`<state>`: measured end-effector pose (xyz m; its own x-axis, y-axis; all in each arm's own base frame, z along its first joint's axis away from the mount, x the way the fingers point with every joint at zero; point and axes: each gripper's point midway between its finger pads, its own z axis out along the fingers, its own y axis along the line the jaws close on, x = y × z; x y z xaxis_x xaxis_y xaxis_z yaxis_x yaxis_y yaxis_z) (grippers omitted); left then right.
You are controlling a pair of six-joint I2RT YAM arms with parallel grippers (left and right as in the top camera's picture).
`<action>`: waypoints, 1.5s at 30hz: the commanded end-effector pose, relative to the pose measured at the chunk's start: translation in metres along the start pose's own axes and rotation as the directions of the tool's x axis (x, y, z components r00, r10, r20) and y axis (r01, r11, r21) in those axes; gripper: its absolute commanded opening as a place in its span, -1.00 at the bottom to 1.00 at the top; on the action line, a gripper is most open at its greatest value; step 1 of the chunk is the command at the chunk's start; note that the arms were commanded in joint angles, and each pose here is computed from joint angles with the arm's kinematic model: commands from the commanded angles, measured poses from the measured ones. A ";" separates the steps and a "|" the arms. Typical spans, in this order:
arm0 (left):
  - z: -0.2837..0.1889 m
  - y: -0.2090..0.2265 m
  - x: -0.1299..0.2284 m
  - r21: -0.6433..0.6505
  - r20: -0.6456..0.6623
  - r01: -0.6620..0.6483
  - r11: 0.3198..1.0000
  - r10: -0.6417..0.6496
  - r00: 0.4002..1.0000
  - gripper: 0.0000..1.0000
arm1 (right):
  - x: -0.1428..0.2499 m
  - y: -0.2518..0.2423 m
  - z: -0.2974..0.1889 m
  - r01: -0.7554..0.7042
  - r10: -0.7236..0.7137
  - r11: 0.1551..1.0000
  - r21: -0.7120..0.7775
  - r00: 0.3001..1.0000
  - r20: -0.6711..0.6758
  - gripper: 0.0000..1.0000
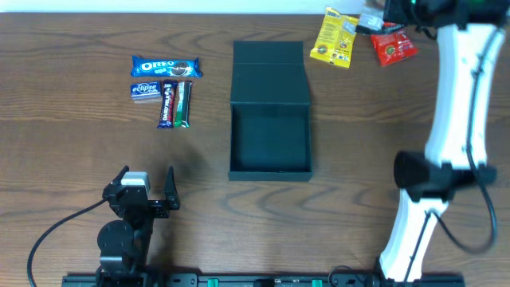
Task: Pack container
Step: 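Lift the black snack packs and carry them toward the box, then lower the black packs into the box and open the right gripper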
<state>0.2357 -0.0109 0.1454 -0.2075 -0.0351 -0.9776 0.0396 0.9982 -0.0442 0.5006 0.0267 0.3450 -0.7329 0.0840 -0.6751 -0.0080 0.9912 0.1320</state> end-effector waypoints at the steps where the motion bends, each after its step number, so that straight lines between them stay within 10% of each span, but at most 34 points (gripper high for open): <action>1: 0.003 0.002 0.014 -0.004 -0.030 -0.004 1.000 0.004 1.000 0.91 | 0.005 0.049 -0.046 0.067 -0.063 0.992 -0.111 0.997 0.036 -0.97; 17: 0.003 0.002 0.014 -0.004 -0.030 -0.004 1.000 0.004 1.000 0.91 | 0.146 0.197 -0.050 0.282 -0.368 0.914 -0.293 0.878 -0.306 -0.98; 29: 0.003 0.002 0.014 -0.004 -0.030 -0.004 1.000 0.004 1.000 0.91 | 0.243 0.207 0.026 0.199 -0.338 0.935 -0.295 0.750 -0.568 -0.98; 45: 0.003 0.002 0.014 -0.004 -0.030 -0.004 1.000 0.004 1.000 0.91 | 0.302 0.207 0.088 0.069 -0.178 0.977 -0.204 0.788 -0.590 -0.97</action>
<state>0.2357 -0.0109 0.1454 -0.2075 -0.0351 -0.9776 0.0396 0.9982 -0.0442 0.3426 0.2610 0.0941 -0.9670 -0.2311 -0.1071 -0.2491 0.9458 0.2083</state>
